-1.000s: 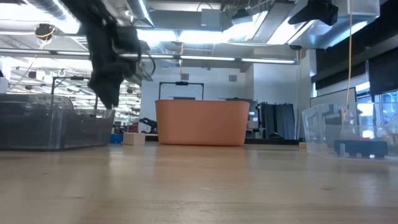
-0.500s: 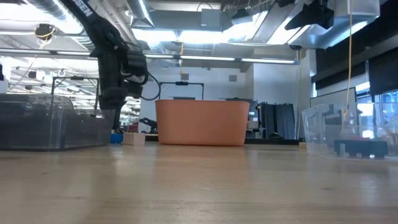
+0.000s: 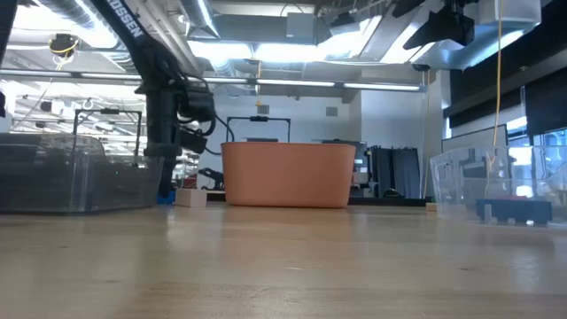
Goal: Sort & place blocks by color
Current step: Put the top blue game piece into the transparent bin
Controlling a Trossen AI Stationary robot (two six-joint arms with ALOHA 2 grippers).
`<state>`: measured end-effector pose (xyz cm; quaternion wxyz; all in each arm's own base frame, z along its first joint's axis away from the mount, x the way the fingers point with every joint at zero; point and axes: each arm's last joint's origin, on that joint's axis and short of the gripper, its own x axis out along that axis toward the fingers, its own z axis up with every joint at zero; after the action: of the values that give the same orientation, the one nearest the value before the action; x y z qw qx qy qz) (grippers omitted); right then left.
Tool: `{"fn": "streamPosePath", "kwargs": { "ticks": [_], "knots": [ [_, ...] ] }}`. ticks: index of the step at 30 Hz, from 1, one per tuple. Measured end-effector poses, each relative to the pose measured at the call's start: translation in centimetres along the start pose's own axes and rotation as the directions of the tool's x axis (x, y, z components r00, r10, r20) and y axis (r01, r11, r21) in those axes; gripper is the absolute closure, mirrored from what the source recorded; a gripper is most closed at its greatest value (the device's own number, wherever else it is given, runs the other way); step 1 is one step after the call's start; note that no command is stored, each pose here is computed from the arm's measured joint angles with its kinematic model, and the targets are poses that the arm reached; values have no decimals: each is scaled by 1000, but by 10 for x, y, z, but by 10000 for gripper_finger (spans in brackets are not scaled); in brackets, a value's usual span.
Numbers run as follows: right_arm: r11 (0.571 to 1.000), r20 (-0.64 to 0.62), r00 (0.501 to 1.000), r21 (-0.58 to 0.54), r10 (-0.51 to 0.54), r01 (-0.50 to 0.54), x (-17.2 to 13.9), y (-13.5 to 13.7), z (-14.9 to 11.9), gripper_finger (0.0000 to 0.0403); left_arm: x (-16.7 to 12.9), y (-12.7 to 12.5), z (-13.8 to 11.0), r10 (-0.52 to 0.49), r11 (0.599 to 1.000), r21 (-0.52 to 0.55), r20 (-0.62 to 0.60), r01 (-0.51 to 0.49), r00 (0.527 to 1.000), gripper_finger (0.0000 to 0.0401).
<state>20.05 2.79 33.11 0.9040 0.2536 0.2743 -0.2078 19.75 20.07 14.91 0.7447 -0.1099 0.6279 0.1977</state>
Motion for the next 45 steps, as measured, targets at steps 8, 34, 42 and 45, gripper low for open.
{"fn": "streamPosePath", "kwargs": {
  "ticks": [8, 34, 42, 45],
  "knots": [
    [1000, 4, 1000, 3, 3, -3, 0, 0, 0, 111, 10, 0, 1, -3, 1000, 2, -18, 3, 1000, 170],
    [1000, -7, 1000, 1, 26, -26, 0, 1, 0, 111, -1, -2, -2, 38, 999, -31, -20, -39, 999, 272],
    [1000, -7, 1000, -1, 26, -26, 0, 1, 0, 111, -18, -3, -1, 85, 994, -70, 33, -83, 996, 272],
    [1000, -7, 1000, -1, 26, -26, 0, 1, 0, 111, -28, -3, -2, 106, 992, -80, 69, -100, 992, 272]
  ]
}}
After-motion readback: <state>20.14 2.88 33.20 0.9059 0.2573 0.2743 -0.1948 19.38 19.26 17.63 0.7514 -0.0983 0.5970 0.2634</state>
